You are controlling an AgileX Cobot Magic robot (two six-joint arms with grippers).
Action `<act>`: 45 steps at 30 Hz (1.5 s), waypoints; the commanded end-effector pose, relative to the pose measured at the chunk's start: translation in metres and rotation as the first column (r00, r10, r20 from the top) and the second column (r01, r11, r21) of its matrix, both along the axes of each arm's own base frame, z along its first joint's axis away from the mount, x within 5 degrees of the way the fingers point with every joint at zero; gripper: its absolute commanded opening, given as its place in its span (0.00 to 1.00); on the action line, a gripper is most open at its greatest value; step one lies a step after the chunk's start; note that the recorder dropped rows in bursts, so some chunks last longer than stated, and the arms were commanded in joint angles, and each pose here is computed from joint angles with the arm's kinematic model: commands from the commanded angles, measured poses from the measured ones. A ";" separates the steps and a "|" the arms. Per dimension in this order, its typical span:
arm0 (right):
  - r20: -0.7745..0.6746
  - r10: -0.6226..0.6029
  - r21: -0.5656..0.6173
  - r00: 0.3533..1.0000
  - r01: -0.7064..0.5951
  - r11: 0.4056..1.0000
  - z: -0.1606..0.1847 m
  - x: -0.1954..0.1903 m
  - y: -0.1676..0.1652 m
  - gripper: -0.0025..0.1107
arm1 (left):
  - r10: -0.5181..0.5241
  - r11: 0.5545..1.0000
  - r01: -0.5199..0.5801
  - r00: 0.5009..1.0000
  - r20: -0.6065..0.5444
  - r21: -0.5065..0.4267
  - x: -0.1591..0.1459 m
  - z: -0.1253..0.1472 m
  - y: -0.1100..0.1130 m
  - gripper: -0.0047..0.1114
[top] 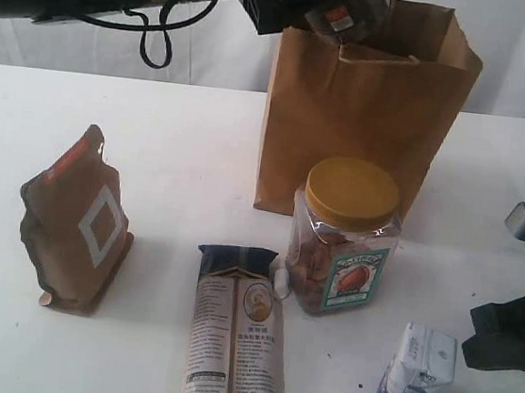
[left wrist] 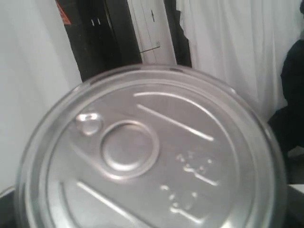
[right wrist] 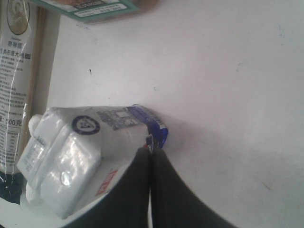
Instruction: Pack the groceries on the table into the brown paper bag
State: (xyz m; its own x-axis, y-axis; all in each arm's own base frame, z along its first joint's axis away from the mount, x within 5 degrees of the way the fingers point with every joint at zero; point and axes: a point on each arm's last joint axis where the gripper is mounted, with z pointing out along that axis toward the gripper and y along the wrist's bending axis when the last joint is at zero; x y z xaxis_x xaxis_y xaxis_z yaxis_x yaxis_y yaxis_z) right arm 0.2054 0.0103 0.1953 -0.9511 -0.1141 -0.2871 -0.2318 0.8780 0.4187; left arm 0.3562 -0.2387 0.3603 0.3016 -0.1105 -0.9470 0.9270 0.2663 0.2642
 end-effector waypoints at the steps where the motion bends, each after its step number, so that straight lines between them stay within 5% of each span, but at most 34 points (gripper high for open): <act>1: -0.005 0.002 0.007 1.000 -0.002 1.000 0.000 -0.001 0.001 0.02 | 0.012 0.997 -0.006 0.998 0.066 -0.081 -0.006 0.018 0.004 0.04; 15: -0.005 -0.002 0.008 1.000 0.002 1.000 0.000 -0.001 0.001 0.02 | 0.069 0.998 -0.065 0.939 0.337 -0.023 -0.007 0.018 0.002 0.04; 45: -0.022 0.010 0.022 1.000 -0.009 1.000 0.000 -0.002 0.002 0.02 | 0.017 0.996 -0.050 0.924 0.381 0.075 -0.005 -0.002 -0.007 0.04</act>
